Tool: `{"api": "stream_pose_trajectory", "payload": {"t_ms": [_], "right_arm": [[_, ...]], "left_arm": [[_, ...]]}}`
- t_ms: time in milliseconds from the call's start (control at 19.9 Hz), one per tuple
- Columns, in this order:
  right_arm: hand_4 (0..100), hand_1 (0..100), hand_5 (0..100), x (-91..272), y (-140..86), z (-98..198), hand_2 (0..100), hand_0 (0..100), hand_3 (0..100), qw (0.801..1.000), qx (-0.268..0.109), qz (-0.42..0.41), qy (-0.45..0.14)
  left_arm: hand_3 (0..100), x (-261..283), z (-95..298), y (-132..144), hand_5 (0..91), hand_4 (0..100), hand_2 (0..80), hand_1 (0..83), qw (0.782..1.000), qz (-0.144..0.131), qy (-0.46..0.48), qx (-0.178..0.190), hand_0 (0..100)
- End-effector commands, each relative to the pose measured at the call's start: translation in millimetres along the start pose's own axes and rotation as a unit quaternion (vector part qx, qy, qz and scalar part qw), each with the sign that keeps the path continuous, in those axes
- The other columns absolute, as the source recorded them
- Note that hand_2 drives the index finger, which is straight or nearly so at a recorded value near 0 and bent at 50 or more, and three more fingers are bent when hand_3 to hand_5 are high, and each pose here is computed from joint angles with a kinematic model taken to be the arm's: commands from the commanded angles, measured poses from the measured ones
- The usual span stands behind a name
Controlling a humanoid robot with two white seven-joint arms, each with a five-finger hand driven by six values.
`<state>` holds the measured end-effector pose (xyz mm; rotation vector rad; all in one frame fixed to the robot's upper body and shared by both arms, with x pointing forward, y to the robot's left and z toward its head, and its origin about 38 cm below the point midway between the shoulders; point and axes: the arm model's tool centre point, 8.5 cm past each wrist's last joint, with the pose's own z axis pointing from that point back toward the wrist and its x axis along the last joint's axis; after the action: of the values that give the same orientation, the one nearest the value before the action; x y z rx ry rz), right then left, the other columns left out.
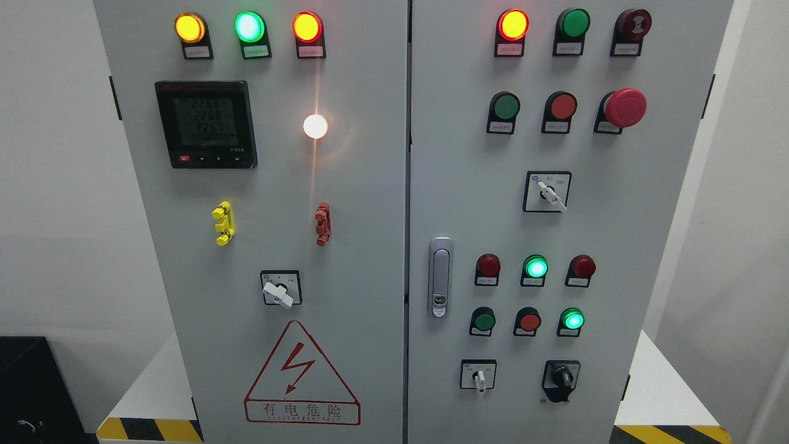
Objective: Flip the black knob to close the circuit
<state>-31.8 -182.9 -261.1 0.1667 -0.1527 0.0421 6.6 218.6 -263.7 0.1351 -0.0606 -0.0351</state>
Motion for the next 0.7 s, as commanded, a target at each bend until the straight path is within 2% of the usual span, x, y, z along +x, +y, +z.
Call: {"api": "stream_pose_trajectory", "payload": {"t_ms": [0,452,652], "right_arm": [[0,12,0,-11.6,0.4,1.9,0,0,0,1.000,0.001,-0.004,0.016],[0,12,0,-9.2,0.4,1.7,0,0,0,1.000,0.003,-0.014,0.008],[0,11,0,-2.1,4.5,1.6,0,0,0,0.998,0.035,-0.049,-0.017]], "left_arm": [[0,-3.9,-0.1,-1.5,0.0,0,0.0,55.6,1.000,0.002,-0.003,-0.002,12],[0,-3.9,-0.1,-1.5,0.0,0,0.0,55.6,1.000,0.002,-0.003,-0.002,12],[0,-4.9,0.0,-1.6,0.0,0,0.0,55.6,1.000,0.002,-0.002,-0.002,12]]}}
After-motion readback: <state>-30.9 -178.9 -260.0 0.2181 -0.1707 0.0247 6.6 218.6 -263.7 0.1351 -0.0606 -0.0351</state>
